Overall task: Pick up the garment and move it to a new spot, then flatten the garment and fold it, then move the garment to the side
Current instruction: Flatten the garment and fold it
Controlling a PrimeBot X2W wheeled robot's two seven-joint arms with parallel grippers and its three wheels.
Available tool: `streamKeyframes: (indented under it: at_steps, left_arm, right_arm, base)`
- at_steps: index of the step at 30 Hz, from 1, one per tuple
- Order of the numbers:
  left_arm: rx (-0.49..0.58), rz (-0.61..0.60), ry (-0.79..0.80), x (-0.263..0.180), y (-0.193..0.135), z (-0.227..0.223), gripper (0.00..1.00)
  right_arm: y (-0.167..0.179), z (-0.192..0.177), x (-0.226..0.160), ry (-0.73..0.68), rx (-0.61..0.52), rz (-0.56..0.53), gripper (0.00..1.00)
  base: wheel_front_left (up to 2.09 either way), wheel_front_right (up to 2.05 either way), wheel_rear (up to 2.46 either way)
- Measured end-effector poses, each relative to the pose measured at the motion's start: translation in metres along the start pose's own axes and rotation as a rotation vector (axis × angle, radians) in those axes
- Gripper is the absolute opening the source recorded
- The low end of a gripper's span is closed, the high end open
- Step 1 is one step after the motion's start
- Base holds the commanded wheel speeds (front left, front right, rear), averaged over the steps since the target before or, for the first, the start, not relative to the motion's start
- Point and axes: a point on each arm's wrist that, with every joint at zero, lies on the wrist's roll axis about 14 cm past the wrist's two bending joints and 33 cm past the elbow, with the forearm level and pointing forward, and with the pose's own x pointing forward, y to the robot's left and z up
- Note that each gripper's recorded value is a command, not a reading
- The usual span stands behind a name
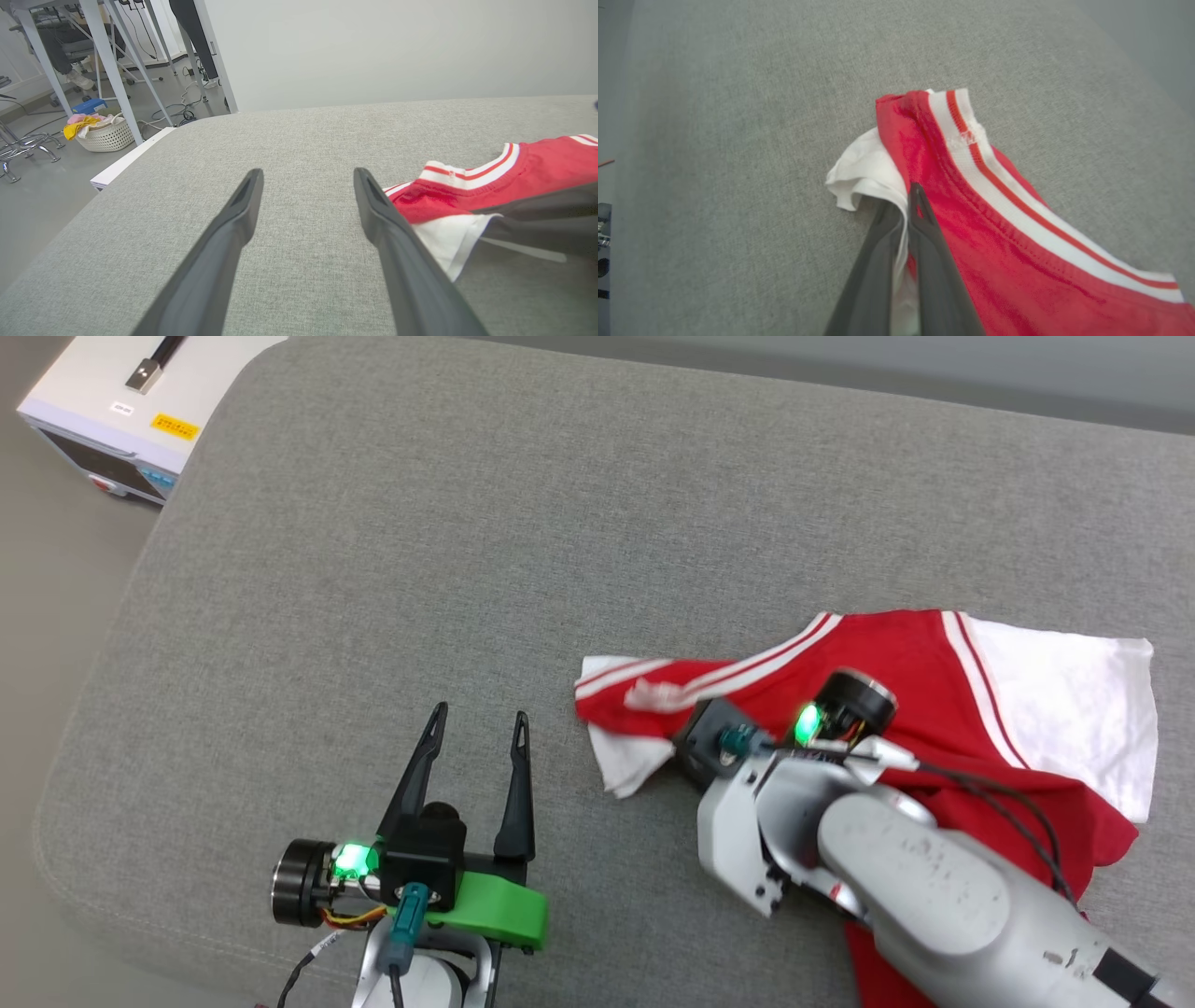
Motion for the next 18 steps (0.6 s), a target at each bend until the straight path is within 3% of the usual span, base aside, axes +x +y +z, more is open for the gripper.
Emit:
streamKeyframes:
  at_steps: [6,7,8,18]
  left_arm:
    - [-0.007,0.01,0.001,-0.001,0.003,0.0,1.0]
    - [-0.007,0.012,0.0,-0.001,0.003,0.001,1.0]
    - [-0.007,0.013,-0.002,-0.001,0.003,0.001,1.0]
    - [-0.015,0.008,-0.027,-0.01,0.002,0.009,1.0]
  right_arm:
    - [0.032,-0.041,0.0,0.14,-0.021,0.088,0.0]
    - [0.032,-0.04,-0.001,0.136,-0.013,0.089,0.2]
    - [0.031,-0.037,-0.001,0.12,0.0,0.087,1.0]
    - [0.001,0.025,-0.034,-0.149,-0.004,-0.027,1.0]
  base:
    - [0.0,0.0,0.0]
    - [0.0,0.0,0.0]
    - [0.0,0.0,0.0]
    - [0.0,0.0,0.0]
